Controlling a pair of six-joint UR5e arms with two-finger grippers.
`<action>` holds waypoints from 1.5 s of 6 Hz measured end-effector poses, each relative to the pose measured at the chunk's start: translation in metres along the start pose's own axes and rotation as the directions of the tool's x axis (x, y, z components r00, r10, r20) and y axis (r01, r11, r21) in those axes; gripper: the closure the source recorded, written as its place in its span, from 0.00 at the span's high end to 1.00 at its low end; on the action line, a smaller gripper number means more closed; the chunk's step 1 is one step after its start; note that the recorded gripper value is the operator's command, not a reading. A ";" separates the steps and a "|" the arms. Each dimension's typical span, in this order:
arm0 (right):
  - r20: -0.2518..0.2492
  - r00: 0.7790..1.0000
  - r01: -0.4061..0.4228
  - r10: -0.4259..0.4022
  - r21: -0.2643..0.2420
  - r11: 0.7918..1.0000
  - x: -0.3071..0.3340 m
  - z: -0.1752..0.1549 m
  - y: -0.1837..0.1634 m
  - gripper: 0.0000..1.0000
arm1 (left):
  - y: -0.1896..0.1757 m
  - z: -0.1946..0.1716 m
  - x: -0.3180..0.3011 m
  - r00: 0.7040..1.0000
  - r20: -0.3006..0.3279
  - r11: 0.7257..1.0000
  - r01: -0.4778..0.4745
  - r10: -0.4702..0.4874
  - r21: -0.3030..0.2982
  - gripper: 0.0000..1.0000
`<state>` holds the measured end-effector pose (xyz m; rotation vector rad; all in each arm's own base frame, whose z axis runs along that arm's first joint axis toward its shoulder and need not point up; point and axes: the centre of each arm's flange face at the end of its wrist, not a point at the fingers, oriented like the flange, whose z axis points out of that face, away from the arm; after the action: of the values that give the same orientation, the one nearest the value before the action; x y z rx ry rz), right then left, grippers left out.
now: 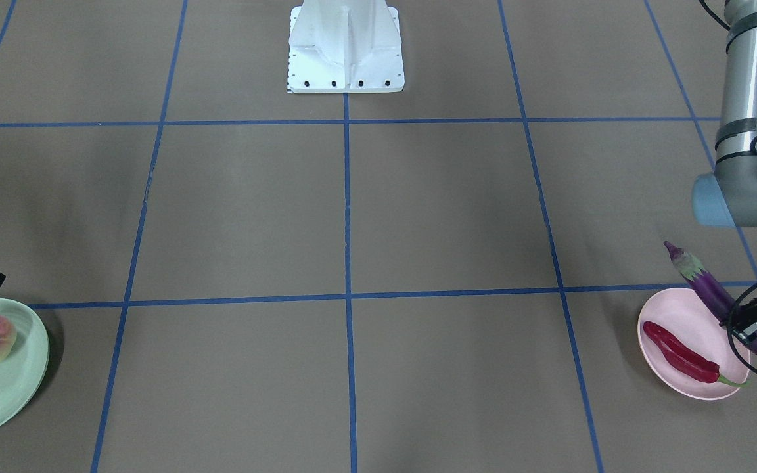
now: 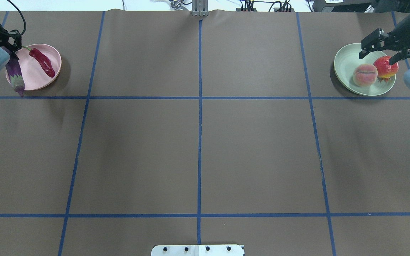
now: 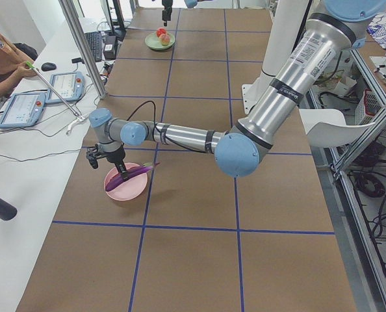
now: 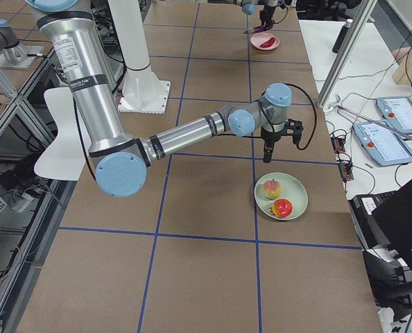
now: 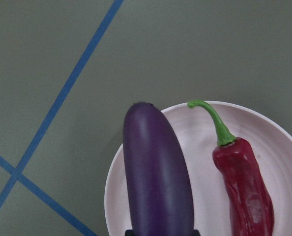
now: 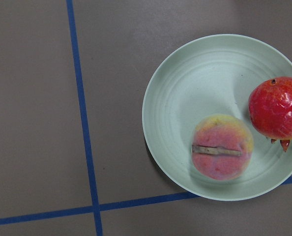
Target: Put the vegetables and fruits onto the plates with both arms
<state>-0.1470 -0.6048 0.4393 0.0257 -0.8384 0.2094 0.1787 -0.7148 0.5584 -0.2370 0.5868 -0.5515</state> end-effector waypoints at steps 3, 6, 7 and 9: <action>-0.006 1.000 -0.004 0.004 -0.005 1.000 0.003 0.004 0.000 1.00 | 0.001 0.017 -0.001 1.000 -0.016 1.000 -0.010 0.009 -0.025 1.00; -0.006 1.000 -0.004 0.004 -0.004 1.000 0.002 0.003 0.000 1.00 | -0.005 0.000 0.007 0.996 -0.062 0.997 -0.069 0.068 -0.016 1.00; -0.004 1.000 -0.002 0.002 -0.001 1.000 0.000 0.000 0.000 1.00 | -0.007 -0.011 -0.014 0.978 -0.086 0.982 -0.189 0.188 0.002 1.00; -0.011 1.000 0.001 -0.001 -0.007 1.000 0.003 0.003 -0.001 1.00 | -0.028 -0.034 -0.082 0.904 -0.120 0.911 -0.408 0.411 0.055 1.00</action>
<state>-0.1470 -0.6058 0.4433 0.0184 -0.8283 0.2057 0.0896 -0.6946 0.5790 -0.0456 0.7314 -0.1657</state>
